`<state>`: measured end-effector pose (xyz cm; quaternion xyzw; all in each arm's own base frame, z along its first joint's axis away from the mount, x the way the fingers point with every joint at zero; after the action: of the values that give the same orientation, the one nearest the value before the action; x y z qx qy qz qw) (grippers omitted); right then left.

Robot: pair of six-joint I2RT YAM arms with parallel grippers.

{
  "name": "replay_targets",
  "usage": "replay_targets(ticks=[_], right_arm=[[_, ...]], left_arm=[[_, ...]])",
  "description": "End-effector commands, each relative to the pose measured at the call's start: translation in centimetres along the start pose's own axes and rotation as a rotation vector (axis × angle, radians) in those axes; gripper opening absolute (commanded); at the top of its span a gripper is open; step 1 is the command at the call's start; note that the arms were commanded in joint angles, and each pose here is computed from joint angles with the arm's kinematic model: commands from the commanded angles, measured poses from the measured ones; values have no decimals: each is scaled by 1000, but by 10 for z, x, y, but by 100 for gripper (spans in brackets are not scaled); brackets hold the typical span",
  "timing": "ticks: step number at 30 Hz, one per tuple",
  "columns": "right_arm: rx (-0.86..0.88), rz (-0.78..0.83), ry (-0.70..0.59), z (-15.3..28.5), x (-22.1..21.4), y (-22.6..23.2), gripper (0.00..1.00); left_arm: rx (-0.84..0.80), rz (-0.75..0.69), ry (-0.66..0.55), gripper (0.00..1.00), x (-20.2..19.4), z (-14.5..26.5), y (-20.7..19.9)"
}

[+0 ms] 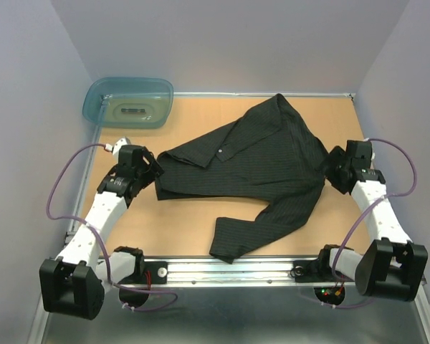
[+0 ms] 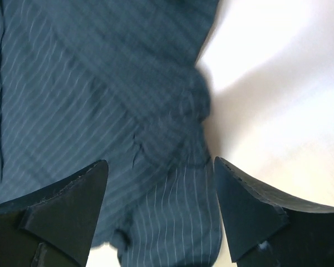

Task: Fold and stack the long sleeve shirts
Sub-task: Flatten the shirt out

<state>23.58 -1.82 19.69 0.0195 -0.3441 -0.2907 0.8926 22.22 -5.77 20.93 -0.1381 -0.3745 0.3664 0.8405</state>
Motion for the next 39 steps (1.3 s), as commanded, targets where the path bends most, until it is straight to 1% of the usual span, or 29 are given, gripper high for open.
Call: replay_targets(ticks=[1,2,3,6,8,10,12,13,15,16,17,21,22,28,33,37,39], right_arm=[[78,2,144,1,-37,-8,82],[95,-2,151,5,-42,-9,82],[90,-6,178,3,-52,-13,82],[104,-7,208,7,-60,-15,82],[98,-4,192,10,-53,-13,82],[82,-5,195,9,-52,-13,82],[74,-10,218,5,-54,-13,82],[74,-14,232,3,-56,-14,82],[66,-19,246,1,-58,-15,82],[67,-16,246,1,-59,-15,82],[68,-15,236,1,-58,-15,82],[58,7,202,3,-52,-14,82],[57,6,202,3,-51,-15,82],[55,-7,217,1,-56,-16,82],[50,-11,208,0,-55,-16,82],[43,-12,200,0,-54,-16,82],[40,-10,197,0,-54,-16,82]], left_arm=[[5,-28,145,80,-28,5,20],[-3,-45,166,80,-33,5,23],[-36,-59,218,80,-40,5,25],[-113,-153,273,81,-48,10,25],[-197,-211,305,84,-52,19,18],[-302,-310,313,85,-59,31,4],[-366,-375,321,86,-67,39,-7],[-408,-432,351,87,-78,44,-14],[-447,-492,398,87,-92,46,-23],[-479,-553,438,87,-106,52,-27],[-498,-578,454,87,-112,54,-32],[-472,-690,538,87,-143,51,-39],[-430,-707,567,87,-150,44,-37],[-383,-771,644,80,-175,32,-39],[-378,-828,724,76,-194,27,-40],[-391,-864,771,69,-206,28,-42],[-385,-870,784,62,-209,26,-42]])
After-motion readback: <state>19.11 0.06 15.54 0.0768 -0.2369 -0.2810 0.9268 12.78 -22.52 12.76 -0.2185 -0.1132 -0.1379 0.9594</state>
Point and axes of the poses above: each gripper's point midway between its finger pads, its own z axis back along the fingers, its own y axis along the line the jaws close on, x = y × z, the point moved 10 cm from there along z, back along the fingers, and after that the axes turned 10 degrees about z, right-handed, at the moved point
